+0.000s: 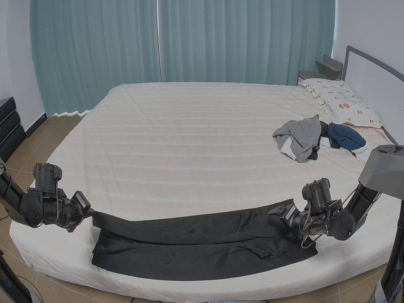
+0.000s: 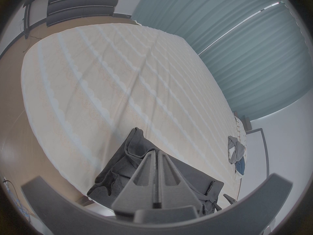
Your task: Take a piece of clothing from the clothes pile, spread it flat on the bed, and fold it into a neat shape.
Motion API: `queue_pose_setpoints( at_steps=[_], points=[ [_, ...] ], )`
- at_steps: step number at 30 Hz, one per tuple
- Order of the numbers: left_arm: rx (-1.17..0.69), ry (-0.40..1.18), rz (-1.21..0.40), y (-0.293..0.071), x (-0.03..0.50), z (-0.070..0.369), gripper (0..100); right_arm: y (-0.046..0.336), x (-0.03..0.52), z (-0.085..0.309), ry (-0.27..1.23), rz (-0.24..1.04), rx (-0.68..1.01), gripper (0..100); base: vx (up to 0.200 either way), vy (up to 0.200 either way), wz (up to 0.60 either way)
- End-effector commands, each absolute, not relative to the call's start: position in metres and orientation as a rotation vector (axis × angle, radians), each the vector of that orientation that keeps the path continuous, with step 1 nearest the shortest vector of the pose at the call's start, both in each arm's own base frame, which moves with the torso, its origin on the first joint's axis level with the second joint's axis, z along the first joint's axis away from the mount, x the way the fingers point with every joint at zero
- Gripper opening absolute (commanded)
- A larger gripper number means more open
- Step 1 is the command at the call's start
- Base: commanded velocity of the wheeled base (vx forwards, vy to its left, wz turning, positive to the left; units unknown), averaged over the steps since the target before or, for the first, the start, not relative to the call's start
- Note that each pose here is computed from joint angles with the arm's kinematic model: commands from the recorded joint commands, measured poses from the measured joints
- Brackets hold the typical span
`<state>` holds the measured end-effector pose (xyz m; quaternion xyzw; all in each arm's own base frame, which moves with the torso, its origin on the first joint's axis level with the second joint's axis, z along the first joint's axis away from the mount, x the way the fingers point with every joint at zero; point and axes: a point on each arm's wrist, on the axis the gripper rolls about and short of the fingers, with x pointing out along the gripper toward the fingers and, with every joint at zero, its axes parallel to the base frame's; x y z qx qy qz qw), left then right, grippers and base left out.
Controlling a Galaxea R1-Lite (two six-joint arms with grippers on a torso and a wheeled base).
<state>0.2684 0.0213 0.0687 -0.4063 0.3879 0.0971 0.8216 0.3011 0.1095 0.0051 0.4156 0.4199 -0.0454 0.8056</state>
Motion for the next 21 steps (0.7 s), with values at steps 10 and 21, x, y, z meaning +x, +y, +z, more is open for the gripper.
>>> queue_pose_setpoints(
  at_steps=[10, 21],
  points=[
    [-0.862, 0.818, 0.211, 0.022, 0.269, 0.070, 0, 0.109, 0.307, 0.006, 0.866, -0.119, 0.882, 0, 0.000, 0.000, 0.00],
    [-0.851, 0.763, 0.190, 0.023, 0.285, 0.080, 0, 0.103, 0.335, 0.030, 0.796, -0.120, 0.904, 0, 0.000, 0.000, 0.00]
  ],
)
